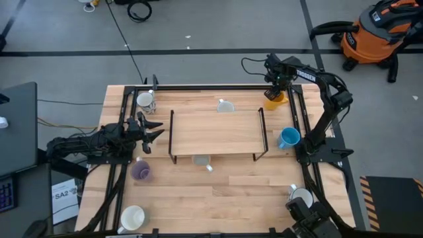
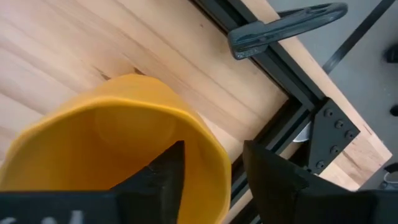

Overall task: Place coffee mugs
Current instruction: Put the yellow mug on the shelf, then put the green patterned mug on the shelf

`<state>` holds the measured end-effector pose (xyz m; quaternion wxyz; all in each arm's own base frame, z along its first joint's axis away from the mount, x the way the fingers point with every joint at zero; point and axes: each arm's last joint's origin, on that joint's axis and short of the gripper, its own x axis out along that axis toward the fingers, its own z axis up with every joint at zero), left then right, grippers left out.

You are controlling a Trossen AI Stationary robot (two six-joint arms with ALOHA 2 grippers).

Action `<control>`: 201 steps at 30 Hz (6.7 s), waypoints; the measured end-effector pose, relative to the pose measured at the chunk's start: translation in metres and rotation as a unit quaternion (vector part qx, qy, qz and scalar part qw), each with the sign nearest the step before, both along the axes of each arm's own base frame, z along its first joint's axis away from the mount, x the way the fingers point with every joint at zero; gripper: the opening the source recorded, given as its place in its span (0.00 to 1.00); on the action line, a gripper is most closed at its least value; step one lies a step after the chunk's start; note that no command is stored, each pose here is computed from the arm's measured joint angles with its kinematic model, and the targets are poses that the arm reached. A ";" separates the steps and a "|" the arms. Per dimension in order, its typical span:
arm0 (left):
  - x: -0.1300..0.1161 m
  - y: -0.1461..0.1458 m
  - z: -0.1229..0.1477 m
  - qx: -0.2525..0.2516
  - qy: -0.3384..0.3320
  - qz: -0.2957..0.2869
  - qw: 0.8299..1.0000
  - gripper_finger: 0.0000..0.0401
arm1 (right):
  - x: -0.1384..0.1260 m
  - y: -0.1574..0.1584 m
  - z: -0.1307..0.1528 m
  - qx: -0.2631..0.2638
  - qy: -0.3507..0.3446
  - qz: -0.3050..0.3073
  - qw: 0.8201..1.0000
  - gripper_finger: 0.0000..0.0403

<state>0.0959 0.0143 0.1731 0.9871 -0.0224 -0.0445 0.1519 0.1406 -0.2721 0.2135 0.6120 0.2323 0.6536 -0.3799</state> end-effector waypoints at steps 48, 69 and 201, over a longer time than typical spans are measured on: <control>0.000 0.000 0.000 0.000 0.000 0.000 1.000 0.37 | 0.064 0.059 0.203 -0.059 -0.148 0.215 0.964 0.07; 0.000 0.000 0.000 0.000 0.000 0.000 1.000 0.37 | 0.131 0.154 0.202 -0.009 -0.167 0.430 0.887 0.07; 0.000 0.000 0.000 -0.001 0.000 0.000 1.000 0.37 | 0.155 0.106 0.217 -0.205 -0.288 0.381 0.854 0.34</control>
